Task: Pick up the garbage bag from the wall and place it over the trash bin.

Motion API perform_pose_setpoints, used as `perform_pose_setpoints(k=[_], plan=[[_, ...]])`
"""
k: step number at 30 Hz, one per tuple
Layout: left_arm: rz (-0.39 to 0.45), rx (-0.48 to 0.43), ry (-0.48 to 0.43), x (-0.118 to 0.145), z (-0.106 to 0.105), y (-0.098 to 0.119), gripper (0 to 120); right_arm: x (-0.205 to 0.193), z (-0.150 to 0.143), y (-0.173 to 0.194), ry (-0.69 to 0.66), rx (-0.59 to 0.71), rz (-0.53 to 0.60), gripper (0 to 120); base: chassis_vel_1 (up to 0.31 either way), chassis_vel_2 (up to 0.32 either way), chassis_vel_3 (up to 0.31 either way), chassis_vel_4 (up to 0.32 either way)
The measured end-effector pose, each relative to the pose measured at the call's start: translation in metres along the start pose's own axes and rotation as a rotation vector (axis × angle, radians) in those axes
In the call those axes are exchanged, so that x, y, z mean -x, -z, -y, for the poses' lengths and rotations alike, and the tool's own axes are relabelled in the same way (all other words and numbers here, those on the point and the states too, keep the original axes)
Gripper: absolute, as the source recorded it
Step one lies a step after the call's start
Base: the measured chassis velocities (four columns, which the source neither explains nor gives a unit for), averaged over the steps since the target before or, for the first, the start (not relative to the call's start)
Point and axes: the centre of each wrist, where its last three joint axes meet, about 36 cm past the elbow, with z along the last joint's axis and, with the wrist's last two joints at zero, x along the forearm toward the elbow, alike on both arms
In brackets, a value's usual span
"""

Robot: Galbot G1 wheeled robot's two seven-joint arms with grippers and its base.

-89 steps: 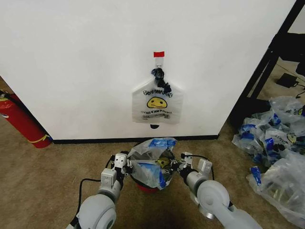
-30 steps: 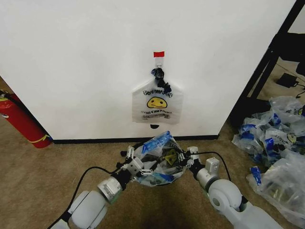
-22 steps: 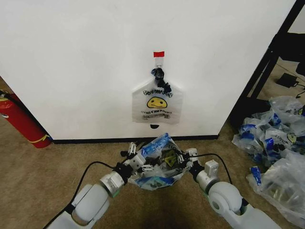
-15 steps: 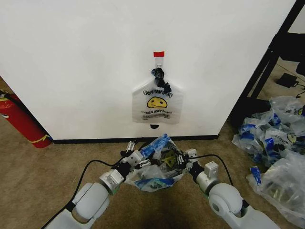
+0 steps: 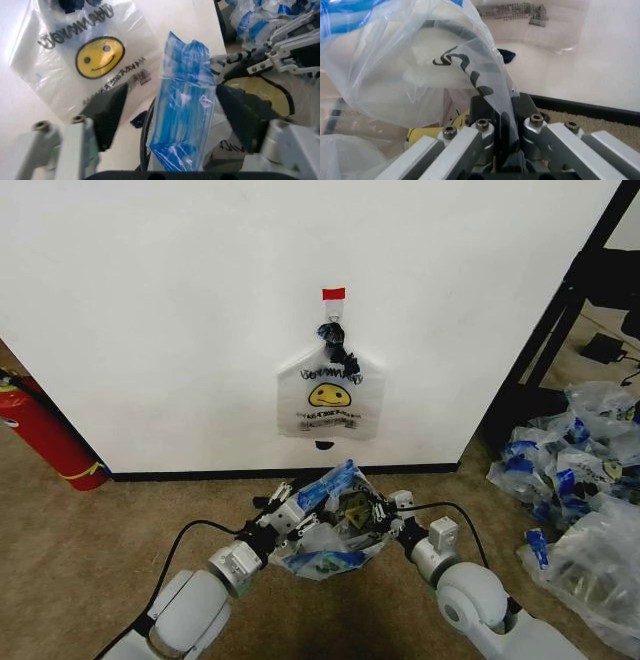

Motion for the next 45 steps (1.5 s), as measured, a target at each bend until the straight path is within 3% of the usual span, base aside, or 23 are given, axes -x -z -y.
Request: perform_pose_setpoints(k=[5,10,13,21,30,38,45], plan=[[-0.006,-0.002,-0.012,0.002,0.002,-0.003,97,-0.001,0.0,0.0,-0.001,0.002,0.0,2,0.0,0.0,0.0,0.0],[-0.017,0.003,0.0,0.008,0.003,-0.007,100,-0.003,-0.003,0.001,0.004,0.006,0.003,2,0.0,0.0,0.0,0.0],[-0.028,0.005,0.017,0.011,0.002,-0.011,95,-0.003,-0.004,0.002,0.008,0.008,0.006,2,0.0,0.0,0.0,0.0],[-0.042,-0.005,0.043,0.013,-0.001,-0.013,65,-0.002,-0.004,0.002,0.01,0.007,0.009,2,0.0,0.0,0.0,0.0],[-0.015,-0.019,0.022,0.008,0.002,0.0,30,0.0,0.001,-0.003,0.002,0.0,0.0,2,0.0,0.0,0.0,0.0],[-0.031,-0.015,0.034,0.017,-0.004,-0.009,3,-0.002,0.001,-0.001,0.034,-0.004,0.013,2,0.0,0.0,0.0,0.0],[-0.022,-0.015,0.058,0.018,-0.015,-0.006,0,-0.005,0.01,-0.006,0.082,-0.059,0.039,2,0.0,0.0,0.0,0.0]])
